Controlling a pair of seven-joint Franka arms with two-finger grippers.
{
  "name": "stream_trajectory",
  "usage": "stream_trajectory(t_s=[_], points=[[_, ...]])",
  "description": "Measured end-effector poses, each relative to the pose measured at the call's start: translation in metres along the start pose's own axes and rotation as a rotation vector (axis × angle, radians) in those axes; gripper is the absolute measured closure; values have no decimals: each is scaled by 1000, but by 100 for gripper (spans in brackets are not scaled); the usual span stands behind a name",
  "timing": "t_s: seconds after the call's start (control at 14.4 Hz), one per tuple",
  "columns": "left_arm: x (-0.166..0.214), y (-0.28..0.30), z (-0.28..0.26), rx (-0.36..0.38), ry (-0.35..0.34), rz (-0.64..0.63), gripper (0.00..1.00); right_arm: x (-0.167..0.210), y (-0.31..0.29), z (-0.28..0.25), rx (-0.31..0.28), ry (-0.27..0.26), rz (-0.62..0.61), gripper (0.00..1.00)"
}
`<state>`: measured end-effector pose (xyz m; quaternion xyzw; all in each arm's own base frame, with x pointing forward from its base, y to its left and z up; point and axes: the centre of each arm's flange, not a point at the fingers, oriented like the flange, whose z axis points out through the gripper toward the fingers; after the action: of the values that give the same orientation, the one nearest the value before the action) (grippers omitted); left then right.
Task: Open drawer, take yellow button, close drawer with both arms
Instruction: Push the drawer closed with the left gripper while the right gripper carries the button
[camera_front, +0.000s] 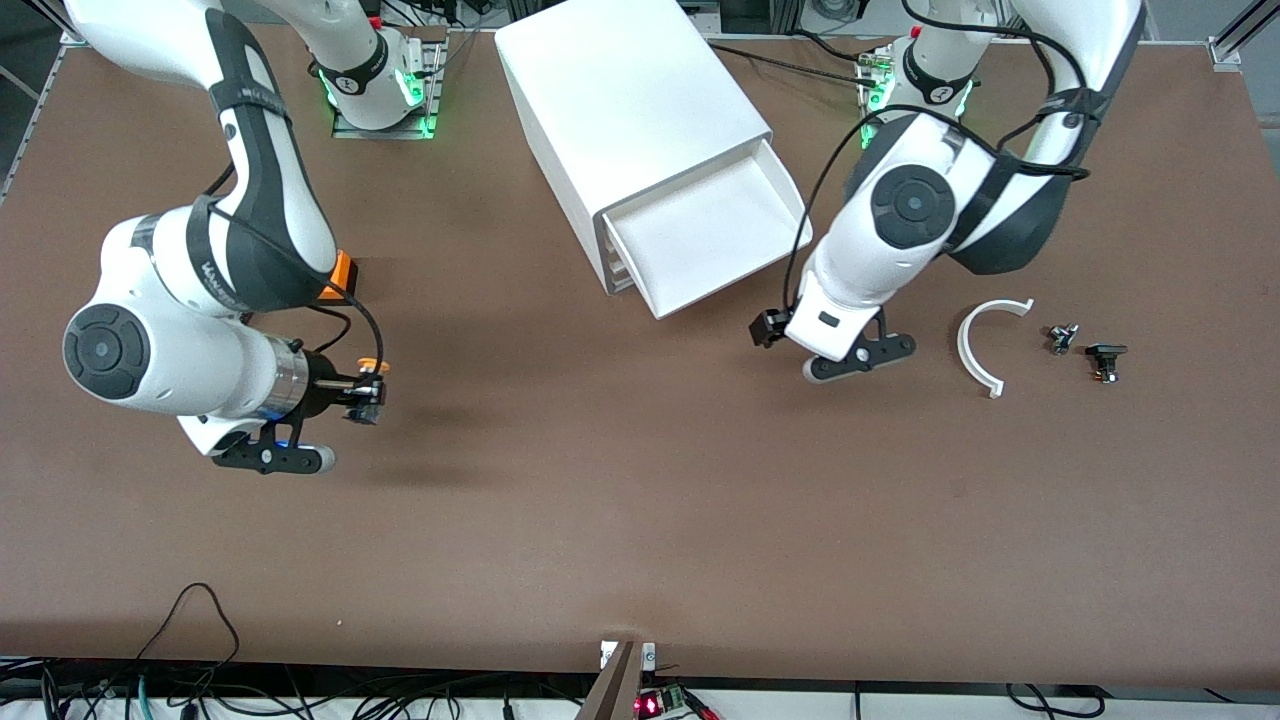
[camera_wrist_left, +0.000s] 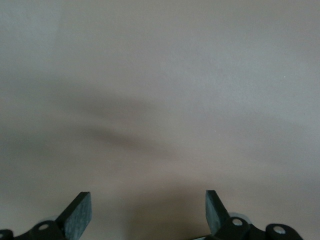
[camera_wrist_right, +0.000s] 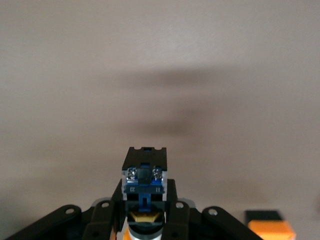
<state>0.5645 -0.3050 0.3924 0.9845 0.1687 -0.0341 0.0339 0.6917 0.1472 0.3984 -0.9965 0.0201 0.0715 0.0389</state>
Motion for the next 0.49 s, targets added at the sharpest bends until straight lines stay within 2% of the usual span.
stream_trajectory(t_s=[0.49], points=[[-72, 21, 35, -12, 0, -74, 0, 11, 96, 115, -92, 164, -207, 67]])
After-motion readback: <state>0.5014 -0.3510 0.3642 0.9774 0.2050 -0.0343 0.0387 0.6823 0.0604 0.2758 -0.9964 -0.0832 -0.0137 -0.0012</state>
